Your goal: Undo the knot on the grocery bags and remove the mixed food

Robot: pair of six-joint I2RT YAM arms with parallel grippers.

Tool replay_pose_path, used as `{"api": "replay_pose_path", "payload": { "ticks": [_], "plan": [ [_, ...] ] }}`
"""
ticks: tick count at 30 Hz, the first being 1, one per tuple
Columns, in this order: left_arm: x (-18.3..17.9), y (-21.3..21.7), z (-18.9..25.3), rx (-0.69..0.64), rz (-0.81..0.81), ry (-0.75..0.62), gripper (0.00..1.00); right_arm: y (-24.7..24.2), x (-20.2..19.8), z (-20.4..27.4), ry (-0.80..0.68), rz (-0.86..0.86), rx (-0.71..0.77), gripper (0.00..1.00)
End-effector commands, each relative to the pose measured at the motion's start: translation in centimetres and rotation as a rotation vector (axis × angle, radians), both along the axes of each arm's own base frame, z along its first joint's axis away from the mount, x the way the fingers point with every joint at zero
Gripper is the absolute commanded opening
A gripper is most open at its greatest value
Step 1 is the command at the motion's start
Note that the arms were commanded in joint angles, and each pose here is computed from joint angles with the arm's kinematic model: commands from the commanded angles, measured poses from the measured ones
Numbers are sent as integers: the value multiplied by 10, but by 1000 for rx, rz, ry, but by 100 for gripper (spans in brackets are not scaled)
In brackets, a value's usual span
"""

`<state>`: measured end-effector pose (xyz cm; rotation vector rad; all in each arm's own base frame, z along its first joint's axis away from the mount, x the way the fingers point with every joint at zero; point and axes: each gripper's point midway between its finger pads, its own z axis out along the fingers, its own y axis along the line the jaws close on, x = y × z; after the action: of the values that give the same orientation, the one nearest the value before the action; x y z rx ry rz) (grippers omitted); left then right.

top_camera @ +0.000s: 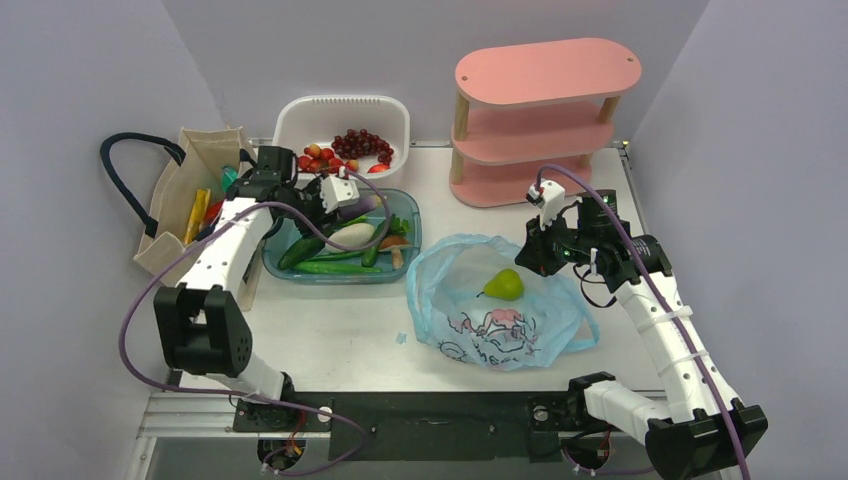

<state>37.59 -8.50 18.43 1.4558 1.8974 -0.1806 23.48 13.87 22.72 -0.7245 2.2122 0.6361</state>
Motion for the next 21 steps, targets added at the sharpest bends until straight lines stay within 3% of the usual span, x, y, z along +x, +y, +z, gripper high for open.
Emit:
{"api": "replay_pose_path", "payload": {
  "ticks": [1,7,14,19,21],
  "plan": [
    [13,3,-26,43,-44,12,42,1,4,9,-33,-6,19,0],
    [15,9,-59,66,-34,89,51,-3,6,9,-46,-23,1,0],
    [-7,7,-65,74,-96,93,76,-4,8,7,-41,-26,-6,0],
    [-9,4,-46,33,-62,34,96,-3,11,7,-42,-20,-10,0],
    [-11,-4,-27,-2,-65,-15,97,-3,12,7,-41,-18,-11,0]
  ]
}}
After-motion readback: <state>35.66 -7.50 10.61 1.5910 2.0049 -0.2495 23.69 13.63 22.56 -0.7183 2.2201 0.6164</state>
